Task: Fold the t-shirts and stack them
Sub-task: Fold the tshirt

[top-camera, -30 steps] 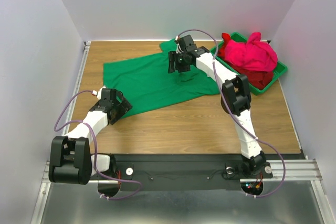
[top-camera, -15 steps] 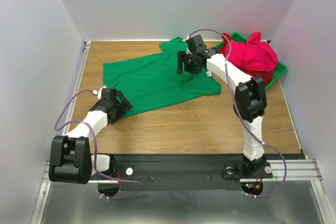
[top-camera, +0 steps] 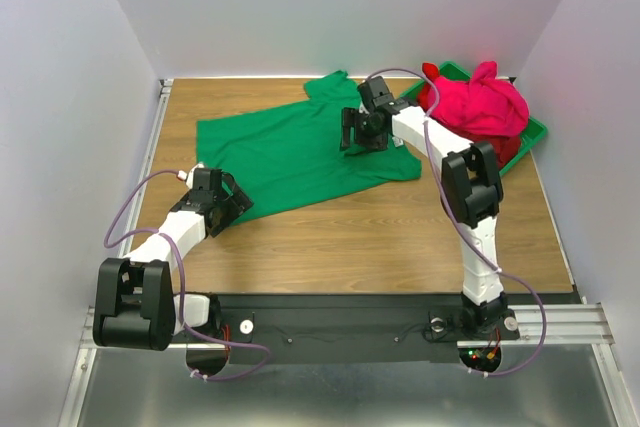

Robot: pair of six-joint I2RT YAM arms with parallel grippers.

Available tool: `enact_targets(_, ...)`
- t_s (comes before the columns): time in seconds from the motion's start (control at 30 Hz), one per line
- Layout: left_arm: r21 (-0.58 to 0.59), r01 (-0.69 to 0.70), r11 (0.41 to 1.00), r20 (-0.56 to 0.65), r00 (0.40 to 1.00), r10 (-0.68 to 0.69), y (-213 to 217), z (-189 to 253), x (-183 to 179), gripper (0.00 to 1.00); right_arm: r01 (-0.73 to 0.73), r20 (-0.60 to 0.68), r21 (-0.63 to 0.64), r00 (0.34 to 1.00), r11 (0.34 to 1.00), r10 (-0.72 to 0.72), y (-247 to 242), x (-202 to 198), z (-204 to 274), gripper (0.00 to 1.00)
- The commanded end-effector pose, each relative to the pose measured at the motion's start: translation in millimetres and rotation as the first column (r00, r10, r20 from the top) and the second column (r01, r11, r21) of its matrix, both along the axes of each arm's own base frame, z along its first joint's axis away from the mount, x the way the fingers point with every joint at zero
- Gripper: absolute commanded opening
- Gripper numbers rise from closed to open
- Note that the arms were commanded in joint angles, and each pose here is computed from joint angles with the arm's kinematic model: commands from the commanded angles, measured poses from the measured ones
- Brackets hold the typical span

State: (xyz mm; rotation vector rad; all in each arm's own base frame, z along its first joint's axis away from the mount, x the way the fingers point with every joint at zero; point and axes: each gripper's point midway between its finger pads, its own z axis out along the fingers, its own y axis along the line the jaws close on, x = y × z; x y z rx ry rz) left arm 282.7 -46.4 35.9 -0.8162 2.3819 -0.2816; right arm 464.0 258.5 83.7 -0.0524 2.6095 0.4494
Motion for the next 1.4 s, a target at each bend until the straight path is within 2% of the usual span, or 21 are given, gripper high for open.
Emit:
enact_targets(0.0, 0.023, 0.022, 0.999, -0.02, 1.0, -0.021, 2, -6, -4, 0.91, 0.026, 0.026, 0.045, 0.999, 0.999, -0.027, 5, 15, 4, 0.83)
enact_targets(0.37, 0.037, 0.042, 0.998, -0.037, 0.998, -0.04, 2, -6, 1, 0.91, 0.033, 0.014, 0.031, 0.999, 0.999, -0.033, 8, 31, -19, 0.83)
enact_targets(0.77, 0.067, 0.058, 0.996, -0.057, 0.997, -0.054, 5, -7, 0, 0.91, -0.008, 0.139, 0.056, 0.99, 0.998, 0.001, 27, 80, -2, 0.83)
enact_targets(1.03, 0.078, 0.063, 0.995, -0.064, 0.996, -0.058, 7, -7, 2, 0.91, -0.064, 0.218, 0.147, 0.975, 0.987, 0.031, 48, 94, 32, 0.83)
enact_targets(1.2, 0.084, 0.066, 0.994, -0.053, 0.997, -0.062, 7, -4, 9, 0.91, -0.062, 0.273, 0.121, 0.962, 0.991, 0.026, 38, 91, 57, 0.83)
enact_targets(1.37, 0.089, 0.075, 0.993, -0.048, 0.996, -0.071, 7, -3, 14, 0.91, -0.097, 0.302, 0.093, 0.951, 0.991, 0.064, 33, 70, 81, 0.8)
